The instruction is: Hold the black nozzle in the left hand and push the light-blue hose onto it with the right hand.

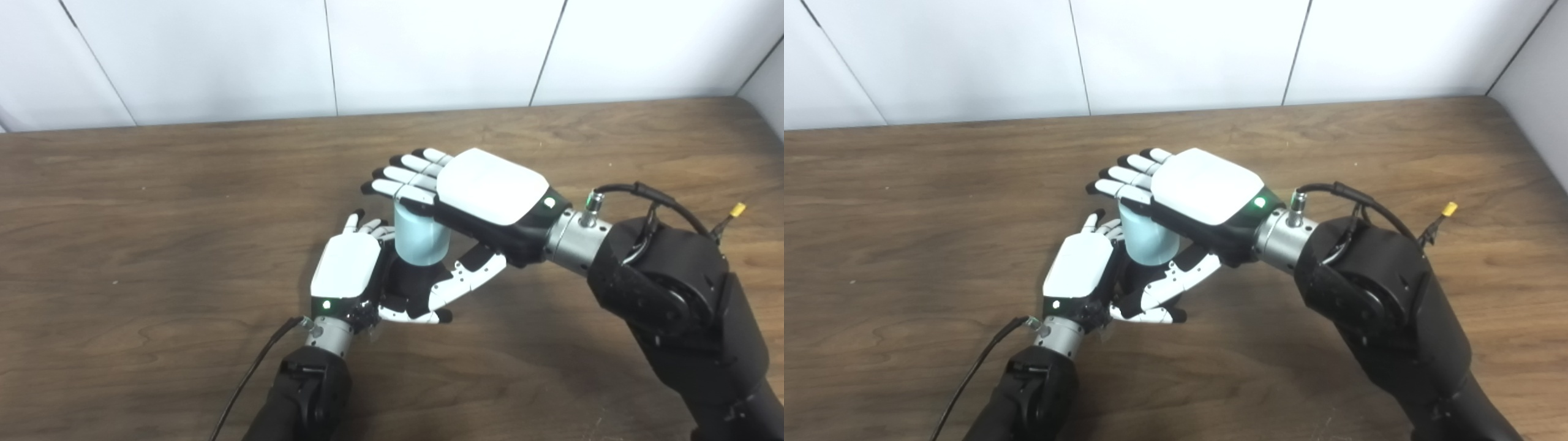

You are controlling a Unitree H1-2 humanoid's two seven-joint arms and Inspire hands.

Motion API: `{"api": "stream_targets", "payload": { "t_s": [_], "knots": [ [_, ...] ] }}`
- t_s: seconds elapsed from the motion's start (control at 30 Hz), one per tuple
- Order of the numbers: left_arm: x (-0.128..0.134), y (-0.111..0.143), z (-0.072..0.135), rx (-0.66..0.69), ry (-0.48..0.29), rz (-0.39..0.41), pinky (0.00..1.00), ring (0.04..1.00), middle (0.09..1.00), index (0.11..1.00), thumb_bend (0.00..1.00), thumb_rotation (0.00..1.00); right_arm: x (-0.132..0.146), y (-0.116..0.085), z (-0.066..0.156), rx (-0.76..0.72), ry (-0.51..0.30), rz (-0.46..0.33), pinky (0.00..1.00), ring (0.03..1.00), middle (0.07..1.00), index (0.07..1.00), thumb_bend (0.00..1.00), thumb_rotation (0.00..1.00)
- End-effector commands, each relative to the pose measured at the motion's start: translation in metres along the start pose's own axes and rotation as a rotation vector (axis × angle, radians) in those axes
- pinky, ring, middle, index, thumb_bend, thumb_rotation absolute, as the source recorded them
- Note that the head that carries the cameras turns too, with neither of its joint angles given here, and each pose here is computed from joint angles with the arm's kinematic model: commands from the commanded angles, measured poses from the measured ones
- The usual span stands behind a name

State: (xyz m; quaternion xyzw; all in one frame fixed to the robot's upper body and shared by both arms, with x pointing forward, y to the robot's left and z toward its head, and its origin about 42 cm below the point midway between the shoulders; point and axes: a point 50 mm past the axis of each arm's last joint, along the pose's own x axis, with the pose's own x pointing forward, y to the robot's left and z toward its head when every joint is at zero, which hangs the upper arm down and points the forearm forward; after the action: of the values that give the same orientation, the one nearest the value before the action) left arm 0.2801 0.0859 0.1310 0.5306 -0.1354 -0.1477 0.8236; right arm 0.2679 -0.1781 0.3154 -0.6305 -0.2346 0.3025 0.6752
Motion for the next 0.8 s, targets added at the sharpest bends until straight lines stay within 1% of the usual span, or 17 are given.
{"api": "stream_targets", "payload": {
  "t_s": [0.0,0.13,0.23,0.43,0.6,0.77],
  "knots": [
    [0.001,0.002,0.004,-0.008,-0.016,-0.008,1.0,0.868,0.76,0.483,0.52,0.05,-0.001,-0.002,0.003,-0.02,-0.015,-0.034,1.0,0.993,0.966,0.946,0.73,0.95],
    [0.001,0.002,0.004,-0.017,-0.015,-0.007,1.0,0.871,0.76,0.485,0.52,0.05,-0.001,0.006,0.003,-0.003,-0.005,-0.024,1.0,0.984,0.96,0.942,0.71,0.94],
    [0.002,0.003,0.004,-0.026,-0.012,-0.006,1.0,0.871,0.758,0.485,0.52,0.05,-0.001,0.013,0.0,0.014,0.005,-0.009,1.0,0.989,0.964,0.947,0.7,0.92],
    [0.002,0.003,0.004,-0.023,-0.009,-0.003,1.0,0.864,0.754,0.484,0.52,0.05,-0.003,0.023,-0.003,0.035,0.018,0.018,1.0,0.995,0.966,0.948,0.7,0.97],
    [0.001,0.003,0.004,-0.019,-0.004,-0.008,1.0,0.865,0.753,0.483,0.52,0.05,-0.005,0.031,-0.005,0.064,0.026,0.025,1.0,0.961,0.935,0.917,0.71,0.97],
    [0.001,0.003,0.004,-0.018,-0.012,-0.006,1.0,0.864,0.753,0.483,0.52,0.05,-0.007,0.037,-0.005,0.077,0.023,0.039,0.97,0.948,0.936,0.917,0.71,0.97]
  ]
}}
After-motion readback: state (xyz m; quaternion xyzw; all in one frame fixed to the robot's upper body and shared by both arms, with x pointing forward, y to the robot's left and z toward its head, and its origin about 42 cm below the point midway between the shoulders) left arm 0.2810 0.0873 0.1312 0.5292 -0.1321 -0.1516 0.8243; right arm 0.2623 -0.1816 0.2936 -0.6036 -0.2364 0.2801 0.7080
